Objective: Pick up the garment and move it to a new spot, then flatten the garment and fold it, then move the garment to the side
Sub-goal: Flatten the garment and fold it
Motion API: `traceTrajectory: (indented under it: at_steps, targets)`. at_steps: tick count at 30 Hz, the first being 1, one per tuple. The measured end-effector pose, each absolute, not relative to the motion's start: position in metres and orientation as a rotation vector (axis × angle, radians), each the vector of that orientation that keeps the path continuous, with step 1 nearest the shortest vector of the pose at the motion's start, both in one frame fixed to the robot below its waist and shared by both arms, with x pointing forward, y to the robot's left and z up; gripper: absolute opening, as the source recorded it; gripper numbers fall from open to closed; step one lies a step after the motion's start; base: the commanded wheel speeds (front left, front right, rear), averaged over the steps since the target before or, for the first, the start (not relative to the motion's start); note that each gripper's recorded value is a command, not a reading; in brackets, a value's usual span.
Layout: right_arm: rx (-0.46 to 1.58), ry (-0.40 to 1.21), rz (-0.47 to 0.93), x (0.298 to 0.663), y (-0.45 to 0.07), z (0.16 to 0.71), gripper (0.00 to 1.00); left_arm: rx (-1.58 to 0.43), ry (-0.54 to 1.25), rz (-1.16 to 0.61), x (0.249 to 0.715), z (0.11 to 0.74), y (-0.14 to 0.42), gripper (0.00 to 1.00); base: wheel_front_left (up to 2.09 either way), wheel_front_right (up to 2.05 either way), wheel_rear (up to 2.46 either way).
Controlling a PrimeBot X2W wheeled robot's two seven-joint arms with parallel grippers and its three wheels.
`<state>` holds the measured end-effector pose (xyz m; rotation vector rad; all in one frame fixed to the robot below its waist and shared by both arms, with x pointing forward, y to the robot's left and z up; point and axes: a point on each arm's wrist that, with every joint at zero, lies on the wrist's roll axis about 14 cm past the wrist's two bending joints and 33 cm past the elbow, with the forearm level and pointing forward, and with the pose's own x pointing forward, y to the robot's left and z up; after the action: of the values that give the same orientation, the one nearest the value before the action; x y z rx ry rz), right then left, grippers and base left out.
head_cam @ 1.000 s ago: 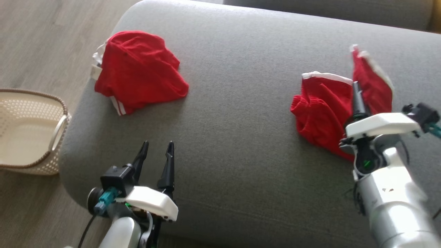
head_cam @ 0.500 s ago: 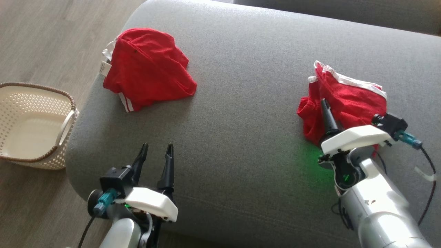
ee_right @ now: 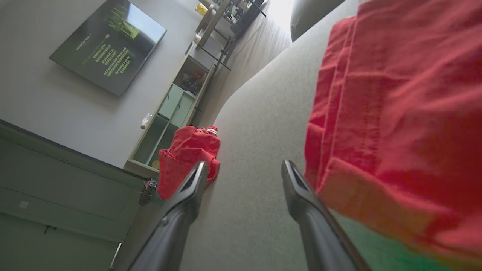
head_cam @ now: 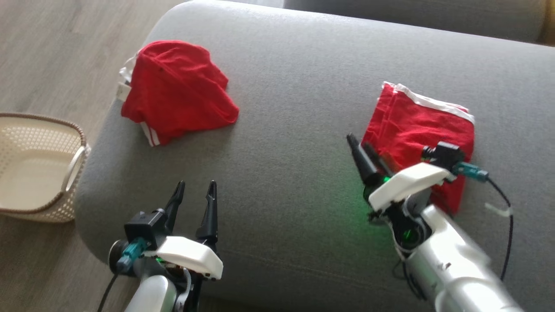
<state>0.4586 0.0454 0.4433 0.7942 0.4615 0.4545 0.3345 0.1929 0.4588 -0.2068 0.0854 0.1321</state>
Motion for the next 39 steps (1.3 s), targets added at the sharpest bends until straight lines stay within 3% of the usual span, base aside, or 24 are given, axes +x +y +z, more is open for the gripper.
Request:
traceTrajectory:
  at_steps: [4,13,22,30,39]
  targets:
    - [0.783,0.475,0.426,0.451,0.032,0.435,1.00,-0.209,0.082,0.107,0.340,0.460,0.186,1.00,0.00,0.00,0.00]
    - [0.674,0.279,0.374,0.472,-0.027,0.471,1.00,-0.219,0.038,0.069,0.358,0.473,0.177,1.00,0.00,0.00,0.00]
    - [0.361,0.017,0.264,0.482,-0.131,0.523,1.00,-0.225,-0.036,0.011,0.379,0.497,0.163,1.00,0.00,0.00,0.00]
    - [0.127,-0.025,0.135,0.451,-0.191,0.512,1.00,-0.216,-0.039,-0.043,0.387,0.499,0.149,1.00,0.00,0.00,0.00]
    - [0.033,-0.028,0.059,0.424,-0.200,0.498,1.00,-0.173,0.053,-0.060,0.372,0.468,0.142,1.00,0.00,0.00,0.00]
